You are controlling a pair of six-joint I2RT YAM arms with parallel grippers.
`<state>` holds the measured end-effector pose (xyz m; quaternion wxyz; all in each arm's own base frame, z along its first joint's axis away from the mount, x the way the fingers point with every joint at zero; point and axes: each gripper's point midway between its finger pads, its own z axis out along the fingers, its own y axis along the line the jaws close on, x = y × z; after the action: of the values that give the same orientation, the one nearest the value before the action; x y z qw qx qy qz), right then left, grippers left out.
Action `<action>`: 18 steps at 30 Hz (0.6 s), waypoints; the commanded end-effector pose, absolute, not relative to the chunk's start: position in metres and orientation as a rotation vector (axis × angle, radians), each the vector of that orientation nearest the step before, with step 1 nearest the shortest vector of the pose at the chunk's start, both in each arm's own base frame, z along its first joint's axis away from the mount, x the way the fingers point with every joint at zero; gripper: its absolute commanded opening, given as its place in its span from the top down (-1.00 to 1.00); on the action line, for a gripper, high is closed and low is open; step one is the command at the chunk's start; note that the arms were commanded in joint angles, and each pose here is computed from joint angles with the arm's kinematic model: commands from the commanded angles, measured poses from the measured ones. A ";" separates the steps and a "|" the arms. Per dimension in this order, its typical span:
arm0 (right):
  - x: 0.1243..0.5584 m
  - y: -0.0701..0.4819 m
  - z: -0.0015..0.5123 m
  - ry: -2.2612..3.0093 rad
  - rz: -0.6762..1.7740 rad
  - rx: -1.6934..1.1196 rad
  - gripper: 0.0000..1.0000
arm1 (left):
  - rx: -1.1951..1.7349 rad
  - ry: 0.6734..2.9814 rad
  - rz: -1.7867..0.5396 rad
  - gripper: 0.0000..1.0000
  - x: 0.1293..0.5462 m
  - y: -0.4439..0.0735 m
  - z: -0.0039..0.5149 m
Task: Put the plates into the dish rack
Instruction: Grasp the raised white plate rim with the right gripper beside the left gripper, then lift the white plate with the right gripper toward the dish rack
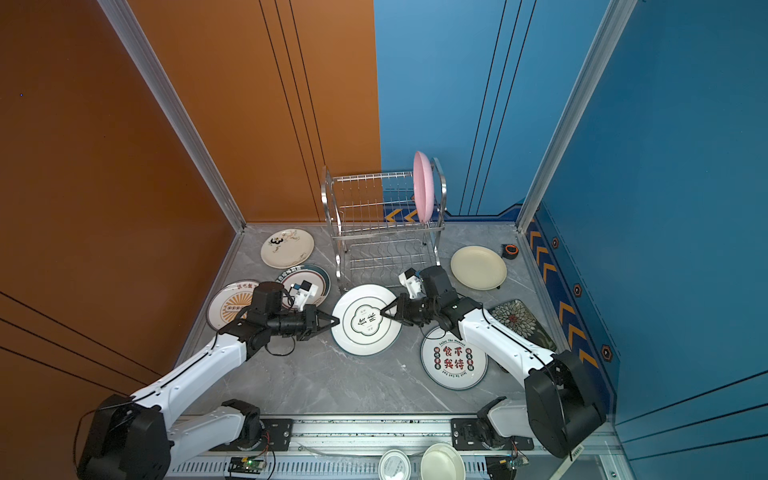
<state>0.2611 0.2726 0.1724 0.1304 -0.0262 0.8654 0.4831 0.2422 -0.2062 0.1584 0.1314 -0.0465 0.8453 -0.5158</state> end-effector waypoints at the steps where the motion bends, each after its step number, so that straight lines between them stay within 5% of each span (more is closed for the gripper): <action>1: 0.259 0.281 0.179 2.488 1.451 -0.113 0.96 | -0.017 2.382 -1.557 1.00 0.244 -0.217 0.181; 7: 0.262 0.281 0.182 2.486 1.438 -0.118 1.00 | -0.027 2.384 -1.558 0.97 0.247 -0.218 0.181; 9: 0.264 0.279 0.184 2.482 1.419 -0.111 1.00 | -0.036 2.381 -1.550 0.78 0.249 -0.216 0.181; 14: 0.269 0.263 0.194 2.488 1.279 -0.079 1.00 | -0.060 2.382 -1.505 -0.19 0.253 -0.208 0.182; 18: 0.269 0.247 0.207 2.488 1.161 -0.064 1.00 | -0.077 2.383 -1.468 -0.46 0.257 -0.200 0.185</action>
<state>0.2646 0.2590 0.1747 0.1461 -0.0115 0.8887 0.4344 0.2545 -0.2037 0.1736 0.1542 -0.0376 0.8397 -0.5193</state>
